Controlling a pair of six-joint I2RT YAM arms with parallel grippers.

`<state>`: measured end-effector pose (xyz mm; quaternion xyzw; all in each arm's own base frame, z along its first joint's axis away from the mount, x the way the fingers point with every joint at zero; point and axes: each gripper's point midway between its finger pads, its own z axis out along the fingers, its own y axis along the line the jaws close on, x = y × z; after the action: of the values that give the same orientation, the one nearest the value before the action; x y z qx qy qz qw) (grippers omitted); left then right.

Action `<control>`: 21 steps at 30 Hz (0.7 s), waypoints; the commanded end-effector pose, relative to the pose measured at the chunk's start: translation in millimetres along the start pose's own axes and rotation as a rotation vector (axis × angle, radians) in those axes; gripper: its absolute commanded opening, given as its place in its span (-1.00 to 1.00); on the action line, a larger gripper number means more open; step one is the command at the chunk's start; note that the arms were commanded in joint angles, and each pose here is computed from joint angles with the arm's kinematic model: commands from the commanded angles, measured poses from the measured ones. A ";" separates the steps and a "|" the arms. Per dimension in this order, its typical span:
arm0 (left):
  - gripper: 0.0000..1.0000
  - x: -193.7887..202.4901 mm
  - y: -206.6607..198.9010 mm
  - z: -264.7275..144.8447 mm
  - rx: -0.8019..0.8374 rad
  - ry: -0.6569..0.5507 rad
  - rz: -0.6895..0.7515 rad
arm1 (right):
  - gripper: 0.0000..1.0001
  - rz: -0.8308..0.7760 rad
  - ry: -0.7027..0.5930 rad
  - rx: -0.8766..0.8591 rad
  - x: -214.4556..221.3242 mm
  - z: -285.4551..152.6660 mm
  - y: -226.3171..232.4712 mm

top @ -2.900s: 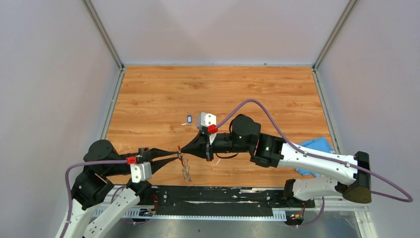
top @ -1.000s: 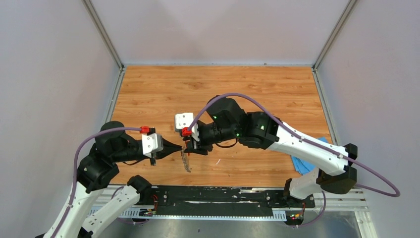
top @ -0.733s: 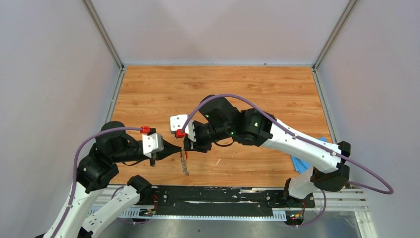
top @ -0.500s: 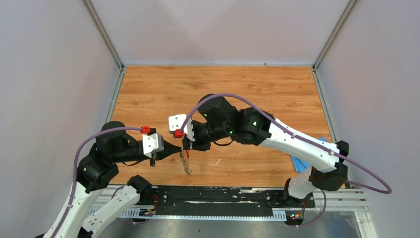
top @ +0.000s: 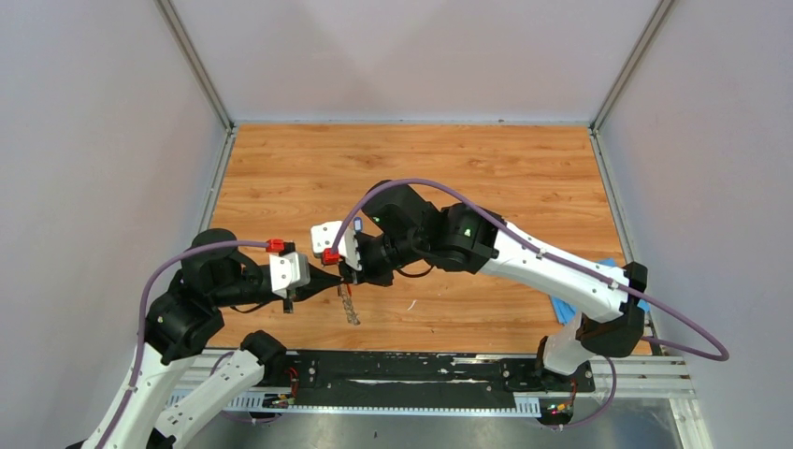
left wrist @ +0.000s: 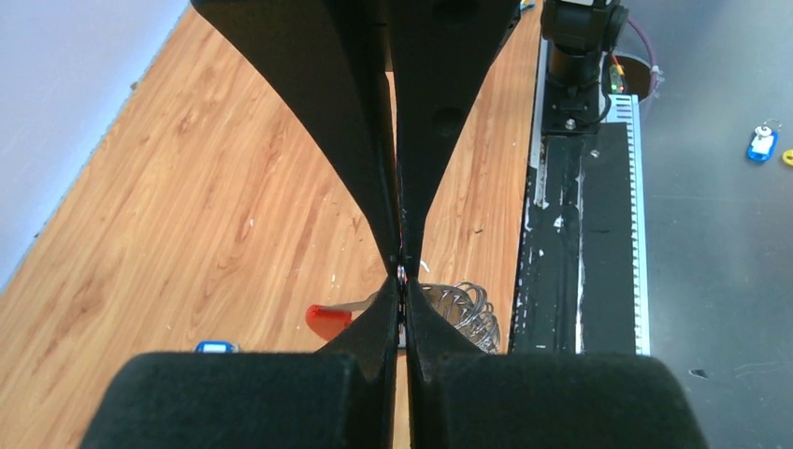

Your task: Put the keys on the keyring

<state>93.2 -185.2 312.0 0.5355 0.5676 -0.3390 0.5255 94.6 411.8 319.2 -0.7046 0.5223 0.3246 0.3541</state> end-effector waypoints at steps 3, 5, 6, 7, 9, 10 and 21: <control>-0.96 -8.8 -4.1 -3.7 0.011 -0.028 0.036 | -1.00 -0.014 -0.095 0.076 -17.9 -14.7 -10.5; -0.53 -7.4 -3.1 -4.1 0.003 -0.024 0.039 | -1.00 -0.001 -0.146 0.102 -20.0 -19.4 -11.3; -0.44 -6.6 -3.6 -4.3 0.003 -0.024 0.041 | -0.99 0.010 -0.183 0.110 -23.1 -22.7 -10.9; -0.37 -6.3 -3.9 -4.6 0.003 -0.026 0.047 | -0.99 0.020 -0.215 0.110 -24.3 -24.4 -9.9; -0.31 -5.8 -5.2 -4.6 0.008 -0.029 0.054 | -0.99 0.038 -0.281 0.112 -28.1 -28.0 -6.7; -0.30 -6.3 -5.9 -5.0 0.011 -0.031 0.057 | -0.99 0.049 -0.307 0.109 -27.9 -28.4 -4.6; -0.29 -7.8 -4.4 -9.2 -0.004 -0.047 0.177 | -1.00 0.117 -0.457 0.036 -32.1 -22.4 12.3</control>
<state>83.8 -182.2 320.7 0.5633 0.5219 -0.3251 0.5519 82.8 401.3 332.9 -0.5969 0.5034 0.4424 0.4410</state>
